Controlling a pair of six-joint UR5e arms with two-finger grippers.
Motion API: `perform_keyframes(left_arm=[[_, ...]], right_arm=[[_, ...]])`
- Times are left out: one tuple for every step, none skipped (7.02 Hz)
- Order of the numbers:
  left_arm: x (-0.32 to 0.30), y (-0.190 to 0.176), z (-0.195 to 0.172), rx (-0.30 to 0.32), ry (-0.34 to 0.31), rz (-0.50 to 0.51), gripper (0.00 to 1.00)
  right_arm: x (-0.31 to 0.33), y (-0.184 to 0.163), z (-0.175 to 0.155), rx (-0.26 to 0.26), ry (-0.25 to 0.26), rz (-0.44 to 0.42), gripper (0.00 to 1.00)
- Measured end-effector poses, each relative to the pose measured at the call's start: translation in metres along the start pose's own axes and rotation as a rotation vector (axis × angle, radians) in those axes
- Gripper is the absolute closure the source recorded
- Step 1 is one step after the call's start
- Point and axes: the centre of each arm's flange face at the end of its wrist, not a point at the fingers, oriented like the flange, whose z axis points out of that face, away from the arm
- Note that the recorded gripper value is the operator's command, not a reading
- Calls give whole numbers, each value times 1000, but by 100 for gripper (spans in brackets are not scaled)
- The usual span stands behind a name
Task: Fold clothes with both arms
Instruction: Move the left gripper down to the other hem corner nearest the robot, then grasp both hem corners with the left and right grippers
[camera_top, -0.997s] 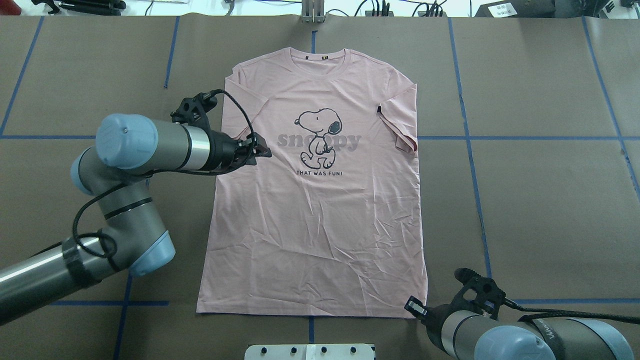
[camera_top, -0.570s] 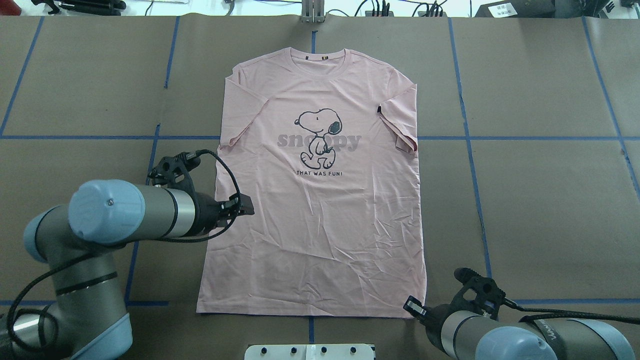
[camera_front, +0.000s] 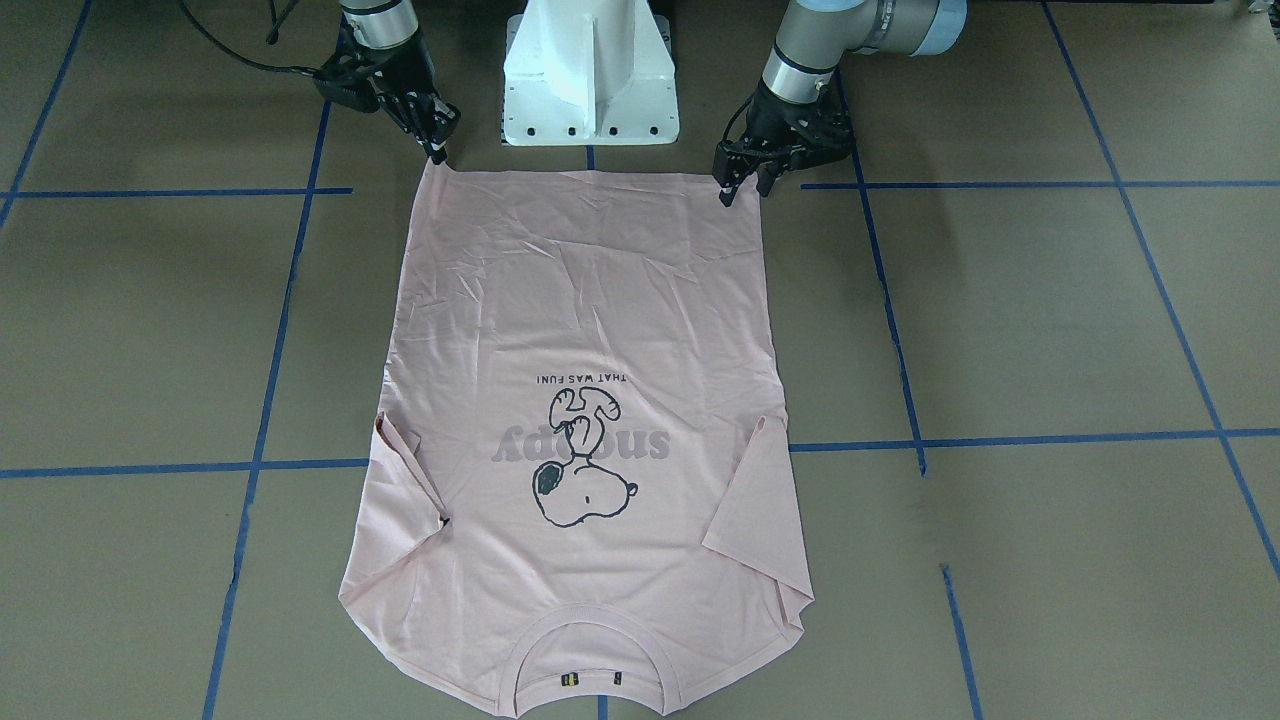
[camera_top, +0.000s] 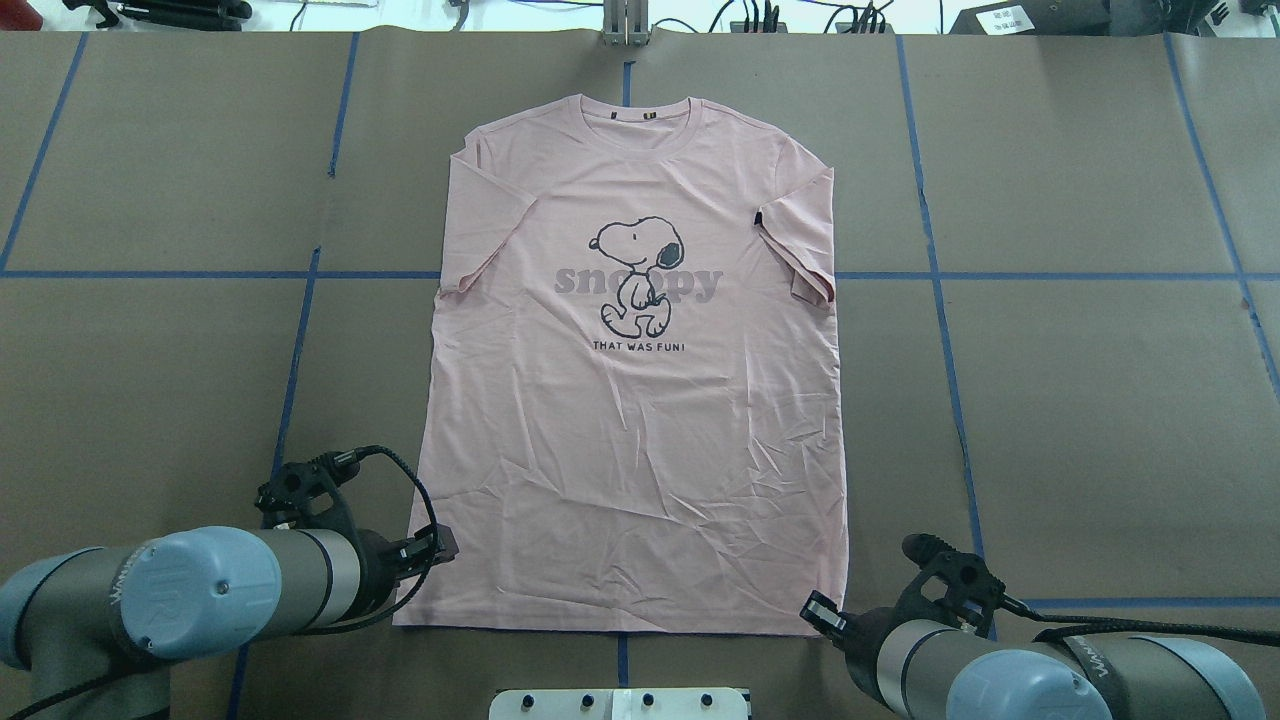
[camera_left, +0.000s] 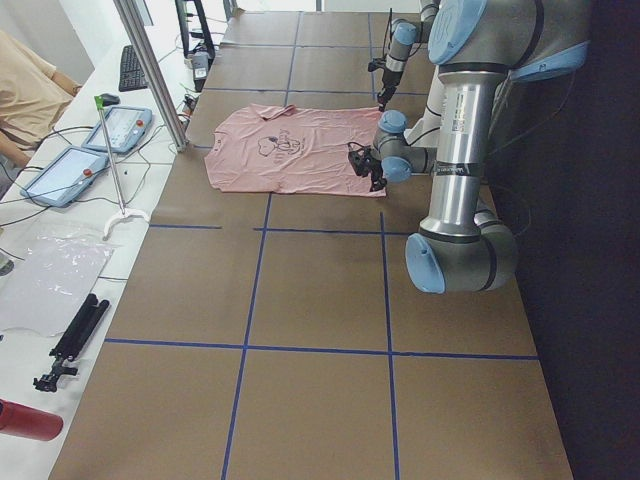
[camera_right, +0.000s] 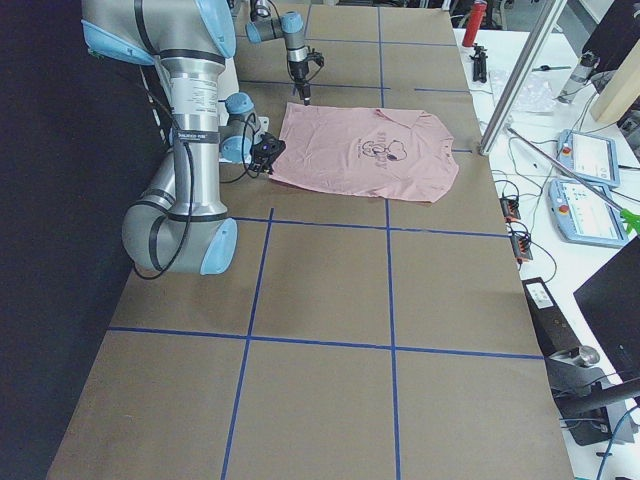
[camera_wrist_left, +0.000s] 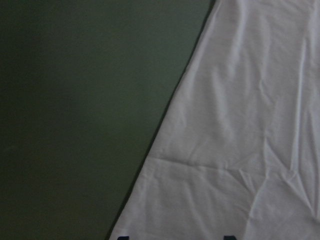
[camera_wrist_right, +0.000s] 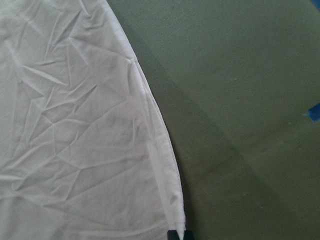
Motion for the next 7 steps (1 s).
perform_keyframes(left_arm=[[-4, 10, 3, -12, -9, -12, 32], [-9, 17, 5, -21, -20, -18, 32], [-15, 22, 7, -28, -32, -25, 32], [-19, 26, 8, -31, -42, -32, 32], [-21, 28, 9, -32, -52, -35, 33], [-23, 29, 10, -31, -59, -36, 43], [-23, 29, 11, -30, -63, -38, 61]], right_arm=[[0, 0, 0, -1, 0, 0, 100], [0, 0, 0, -2, 0, -1, 100], [-1, 0, -1, -3, -1, -1, 100], [-1, 0, -1, -3, -2, -1, 100], [-1, -1, -1, -2, -3, 0, 100], [-1, -1, -1, 0, -4, 1, 100], [-1, -1, -1, 1, -5, 2, 100]])
